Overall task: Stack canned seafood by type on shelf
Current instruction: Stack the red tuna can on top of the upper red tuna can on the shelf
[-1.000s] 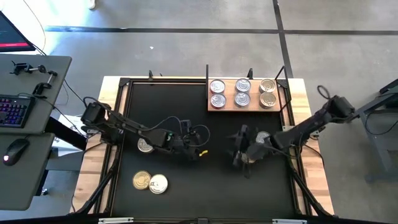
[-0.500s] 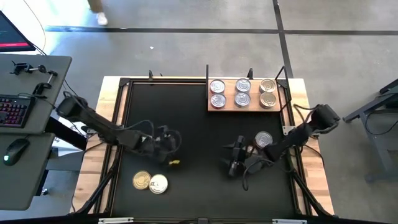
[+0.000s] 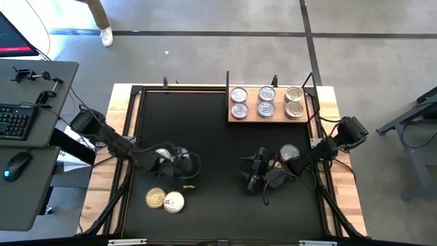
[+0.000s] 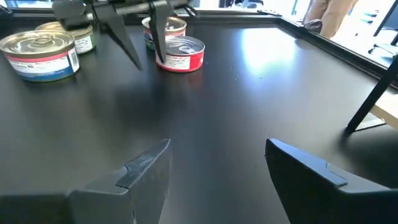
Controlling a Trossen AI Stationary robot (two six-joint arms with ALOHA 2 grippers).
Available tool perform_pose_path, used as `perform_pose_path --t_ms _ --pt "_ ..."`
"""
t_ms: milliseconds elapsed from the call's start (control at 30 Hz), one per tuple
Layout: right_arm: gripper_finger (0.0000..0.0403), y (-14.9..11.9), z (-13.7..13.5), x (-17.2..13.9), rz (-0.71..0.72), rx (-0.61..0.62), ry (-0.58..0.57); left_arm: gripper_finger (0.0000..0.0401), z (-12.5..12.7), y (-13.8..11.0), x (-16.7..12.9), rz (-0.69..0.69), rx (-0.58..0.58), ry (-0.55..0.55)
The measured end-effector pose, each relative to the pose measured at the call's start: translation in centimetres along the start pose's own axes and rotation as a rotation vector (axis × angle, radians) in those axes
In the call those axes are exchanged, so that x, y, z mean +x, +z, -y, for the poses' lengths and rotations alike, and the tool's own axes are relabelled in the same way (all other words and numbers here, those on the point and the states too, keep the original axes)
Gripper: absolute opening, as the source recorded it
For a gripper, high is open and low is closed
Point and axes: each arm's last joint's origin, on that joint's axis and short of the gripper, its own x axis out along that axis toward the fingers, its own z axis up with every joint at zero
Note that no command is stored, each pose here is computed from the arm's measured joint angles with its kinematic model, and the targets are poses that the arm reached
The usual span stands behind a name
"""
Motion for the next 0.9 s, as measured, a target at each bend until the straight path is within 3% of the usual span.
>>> perform_pose_path --t_ms 133,267,333,433,600,667,767,900 --pt "0.0250 0.1 0.0 0.0 0.007 0.002 0.000 0.0145 -0.2 2.4 2.0 0.171 -0.010 -0.064" --pt "0.0250 0.0 0.0 0.0 0.000 0.004 -0.001 0.0145 -0.9 4.4 1.7 0.267 0.047 -0.090" --pt "0.0250 0.0 0.0 0.0 0.000 0.008 0.000 0.0144 -1.2 4.6 0.7 0.201 0.088 -0.072" --pt "0.0250 0.0 0.0 0.0 0.000 0.013 0.000 0.0138 -2.0 3.9 -1.2 -0.002 0.099 -0.005" --pt "0.0250 0.0 0.1 0.0 0.000 0.024 -0.001 0.0117 -4.1 1.3 -3.3 -0.299 -0.021 0.184" --pt "0.0250 0.0 0.1 0.1 0.000 0.031 -0.004 0.0106 -4.6 0.5 -3.1 -0.359 -0.075 0.195" --pt "0.0250 0.1 0.2 0.1 0.000 0.029 -0.007 0.0087 -4.6 0.1 -2.1 -0.354 -0.152 0.128" --pt "0.0250 0.1 0.4 0.3 -0.001 0.028 -0.017 0.0065 -4.1 1.6 -0.4 -0.153 -0.253 0.011"
